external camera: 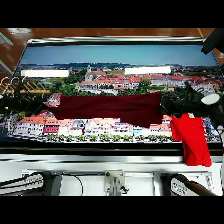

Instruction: Fold the shirts.

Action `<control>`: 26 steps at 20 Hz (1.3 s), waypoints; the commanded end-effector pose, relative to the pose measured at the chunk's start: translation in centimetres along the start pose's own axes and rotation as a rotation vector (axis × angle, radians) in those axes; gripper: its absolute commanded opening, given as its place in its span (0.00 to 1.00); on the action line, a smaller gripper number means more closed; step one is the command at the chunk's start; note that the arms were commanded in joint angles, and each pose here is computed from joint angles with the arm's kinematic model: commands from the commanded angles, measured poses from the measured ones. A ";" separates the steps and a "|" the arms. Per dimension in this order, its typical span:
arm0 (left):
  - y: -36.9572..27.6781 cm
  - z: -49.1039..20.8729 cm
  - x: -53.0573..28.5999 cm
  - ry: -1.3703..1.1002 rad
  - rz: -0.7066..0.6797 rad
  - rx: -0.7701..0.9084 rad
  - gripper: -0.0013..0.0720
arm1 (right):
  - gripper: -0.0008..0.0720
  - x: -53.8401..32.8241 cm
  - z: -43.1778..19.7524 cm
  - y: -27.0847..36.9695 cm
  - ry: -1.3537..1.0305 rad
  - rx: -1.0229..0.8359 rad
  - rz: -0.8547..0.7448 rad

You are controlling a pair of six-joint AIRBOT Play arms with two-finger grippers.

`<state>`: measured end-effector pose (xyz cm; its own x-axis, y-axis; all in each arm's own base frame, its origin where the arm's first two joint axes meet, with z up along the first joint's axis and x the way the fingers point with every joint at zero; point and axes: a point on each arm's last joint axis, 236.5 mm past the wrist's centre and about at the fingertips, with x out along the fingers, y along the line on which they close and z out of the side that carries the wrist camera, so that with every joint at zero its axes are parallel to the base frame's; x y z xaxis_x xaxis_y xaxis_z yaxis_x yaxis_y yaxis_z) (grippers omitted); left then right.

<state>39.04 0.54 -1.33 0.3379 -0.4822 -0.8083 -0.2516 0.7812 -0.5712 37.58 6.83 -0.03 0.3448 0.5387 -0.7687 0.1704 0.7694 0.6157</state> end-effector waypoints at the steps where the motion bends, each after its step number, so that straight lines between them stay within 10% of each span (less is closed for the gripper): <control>1: -1.9 3.6 0.9 -0.029 -0.023 0.002 0.06 | 0.09 1.6 4.8 2.5 -0.055 -0.052 0.003; 15: -0.2 3.8 6.9 0.164 0.012 -0.114 0.06 | 0.09 8.6 9.7 -2.4 -0.064 0.005 -0.177; 17: 0.6 3.0 6.8 0.193 0.055 -0.130 0.21 | 0.10 9.5 9.0 -2.2 -0.041 0.003 -0.176; 18: 0.5 2.8 6.7 0.204 0.055 -0.131 0.22 | 0.19 9.6 8.9 -2.0 -0.040 -0.002 -0.174; 19: 0.4 2.6 6.5 0.212 0.053 -0.129 0.31 | 0.52 9.5 8.9 -1.6 -0.039 -0.010 -0.161; 20: 0.2 2.6 6.1 0.223 0.050 -0.123 0.63 | 0.77 9.1 8.9 -1.2 -0.032 -0.048 -0.149; 26: -2.6 8.7 0.4 0.033 0.032 -0.026 0.72 | 0.93 1.9 10.3 -5.7 -0.047 -0.060 -0.274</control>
<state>46.21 0.79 -2.16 0.2300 -0.4959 -0.8374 -0.3277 0.7707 -0.5464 48.37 2.98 -3.65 0.3733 0.3322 -0.8662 0.1816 0.8895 0.4193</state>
